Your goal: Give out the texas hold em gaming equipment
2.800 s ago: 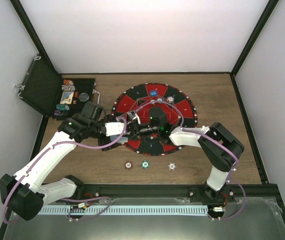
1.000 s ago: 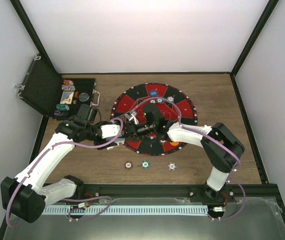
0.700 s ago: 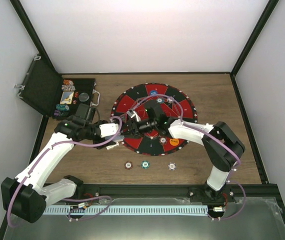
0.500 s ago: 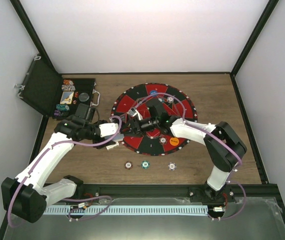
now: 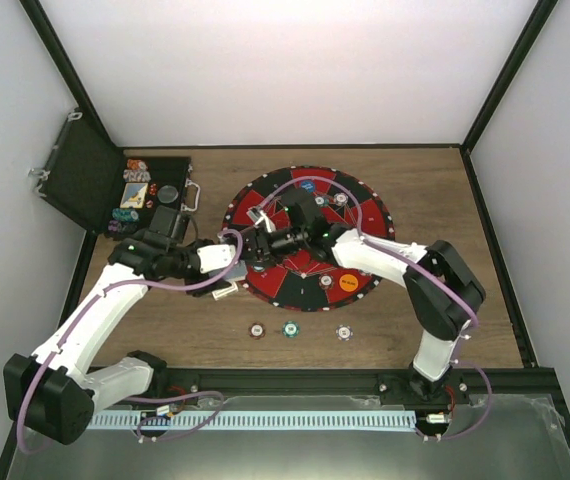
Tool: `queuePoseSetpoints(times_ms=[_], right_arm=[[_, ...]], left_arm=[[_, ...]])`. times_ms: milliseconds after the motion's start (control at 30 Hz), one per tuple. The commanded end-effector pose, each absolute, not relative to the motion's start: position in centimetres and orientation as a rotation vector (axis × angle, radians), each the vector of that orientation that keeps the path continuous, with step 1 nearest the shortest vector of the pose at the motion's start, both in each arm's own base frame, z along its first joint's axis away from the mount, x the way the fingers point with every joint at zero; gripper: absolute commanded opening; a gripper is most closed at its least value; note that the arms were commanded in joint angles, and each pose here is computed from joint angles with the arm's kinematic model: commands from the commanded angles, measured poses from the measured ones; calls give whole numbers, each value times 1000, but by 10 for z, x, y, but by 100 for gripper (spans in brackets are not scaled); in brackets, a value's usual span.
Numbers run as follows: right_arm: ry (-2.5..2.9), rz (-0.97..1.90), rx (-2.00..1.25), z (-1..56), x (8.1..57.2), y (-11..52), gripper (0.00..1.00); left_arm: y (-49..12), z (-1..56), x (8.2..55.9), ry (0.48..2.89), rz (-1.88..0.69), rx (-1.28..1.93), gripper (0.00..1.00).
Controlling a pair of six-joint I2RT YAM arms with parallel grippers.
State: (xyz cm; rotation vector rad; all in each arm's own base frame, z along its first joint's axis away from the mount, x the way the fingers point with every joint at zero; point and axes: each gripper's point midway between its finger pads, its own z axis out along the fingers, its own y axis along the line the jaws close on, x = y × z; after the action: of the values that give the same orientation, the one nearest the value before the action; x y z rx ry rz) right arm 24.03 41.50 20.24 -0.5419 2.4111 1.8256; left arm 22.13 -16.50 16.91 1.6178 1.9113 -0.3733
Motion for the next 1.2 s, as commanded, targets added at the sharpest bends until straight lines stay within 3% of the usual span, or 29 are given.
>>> queuePoseSetpoints(times_ms=[0, 300, 567, 1167], right_arm=[[2412, 1878, -580, 201, 236, 438, 64], [2460, 1869, -562, 184, 240, 444, 61], [2506, 1809, -477, 169, 251, 412, 57], [2350, 1830, -490, 233, 249, 387, 48]], left_arm=[[-172, 184, 227, 1861, -392, 1601, 4], [-169, 186, 228, 1859, -364, 1589, 4], [-169, 188, 229, 1855, -360, 1587, 4], [-166, 180, 232, 1884, -342, 1582, 4]])
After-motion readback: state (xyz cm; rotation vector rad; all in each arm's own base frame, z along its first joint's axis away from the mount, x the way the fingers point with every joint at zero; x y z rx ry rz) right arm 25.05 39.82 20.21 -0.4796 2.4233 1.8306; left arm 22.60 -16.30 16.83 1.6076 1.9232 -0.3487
